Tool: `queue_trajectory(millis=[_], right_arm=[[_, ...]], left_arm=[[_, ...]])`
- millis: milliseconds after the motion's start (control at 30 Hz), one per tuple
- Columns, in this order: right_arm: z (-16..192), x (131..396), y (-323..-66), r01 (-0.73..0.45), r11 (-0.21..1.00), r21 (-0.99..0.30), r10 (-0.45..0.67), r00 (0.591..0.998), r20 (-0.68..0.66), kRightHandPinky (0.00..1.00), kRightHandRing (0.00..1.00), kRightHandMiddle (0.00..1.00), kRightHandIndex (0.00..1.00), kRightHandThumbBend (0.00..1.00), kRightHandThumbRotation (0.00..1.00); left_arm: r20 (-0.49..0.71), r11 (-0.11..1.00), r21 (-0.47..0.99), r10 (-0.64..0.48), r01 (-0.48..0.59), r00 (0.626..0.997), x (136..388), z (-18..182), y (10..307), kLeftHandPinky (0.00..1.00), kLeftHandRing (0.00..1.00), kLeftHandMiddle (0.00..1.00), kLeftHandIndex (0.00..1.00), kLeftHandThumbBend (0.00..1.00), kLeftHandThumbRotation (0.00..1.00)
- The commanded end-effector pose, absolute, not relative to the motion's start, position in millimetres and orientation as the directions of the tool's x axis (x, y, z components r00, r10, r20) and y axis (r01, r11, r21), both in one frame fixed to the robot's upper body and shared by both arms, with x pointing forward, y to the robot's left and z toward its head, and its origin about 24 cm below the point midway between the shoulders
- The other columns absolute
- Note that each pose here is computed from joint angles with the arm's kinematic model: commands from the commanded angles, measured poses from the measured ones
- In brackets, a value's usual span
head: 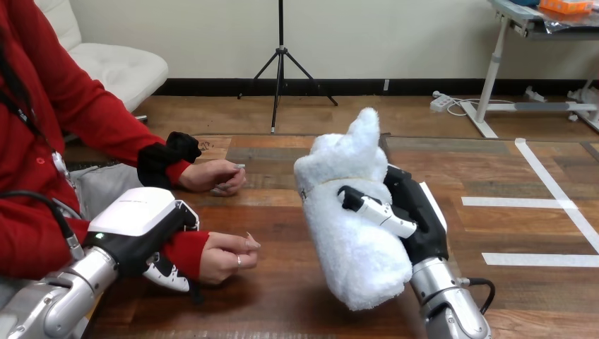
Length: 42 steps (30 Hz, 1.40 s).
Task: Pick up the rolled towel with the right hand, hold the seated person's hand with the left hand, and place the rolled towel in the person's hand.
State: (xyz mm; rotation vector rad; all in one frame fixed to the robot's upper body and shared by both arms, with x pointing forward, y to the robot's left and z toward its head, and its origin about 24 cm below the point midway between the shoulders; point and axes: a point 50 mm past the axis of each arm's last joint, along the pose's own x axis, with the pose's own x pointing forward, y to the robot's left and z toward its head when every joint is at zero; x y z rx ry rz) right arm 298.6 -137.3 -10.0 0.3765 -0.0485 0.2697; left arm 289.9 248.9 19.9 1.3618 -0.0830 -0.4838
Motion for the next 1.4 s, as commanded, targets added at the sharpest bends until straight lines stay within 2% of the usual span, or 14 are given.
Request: queue_trajectory(millis=[0, 467, 1367], right_arm=[[30.6, 328.5, -125.5, -0.334, 0.894, 0.299, 0.269, 0.933, 0.24, 0.05, 0.1, 0.21, 0.26, 0.59, 0.0], [27.9, 330.0, -121.3, -0.349, 0.882, 0.316, 0.286, 0.93, 0.23, 0.05, 0.11, 0.22, 0.28, 0.6, 0.0], [28.9, 331.4, -123.4, -0.344, 0.893, 0.292, 0.283, 0.931, 0.232, 0.06, 0.12, 0.22, 0.27, 0.63, 0.0]], left_arm=[[-0.039, 0.224, 0.96, -0.488, 0.168, 0.872, 305.4, 51.1, 214.2, 0.25, 0.26, 0.3, 0.29, 0.75, 0.0], [-0.029, 0.221, 0.962, -0.498, 0.159, 0.867, 304.1, 59.1, 211.7, 0.24, 0.27, 0.31, 0.3, 0.76, 0.0], [-0.031, 0.224, 0.961, -0.492, 0.161, 0.87, 301.6, 58.9, 213.4, 0.25, 0.27, 0.32, 0.31, 0.77, 0.0]])
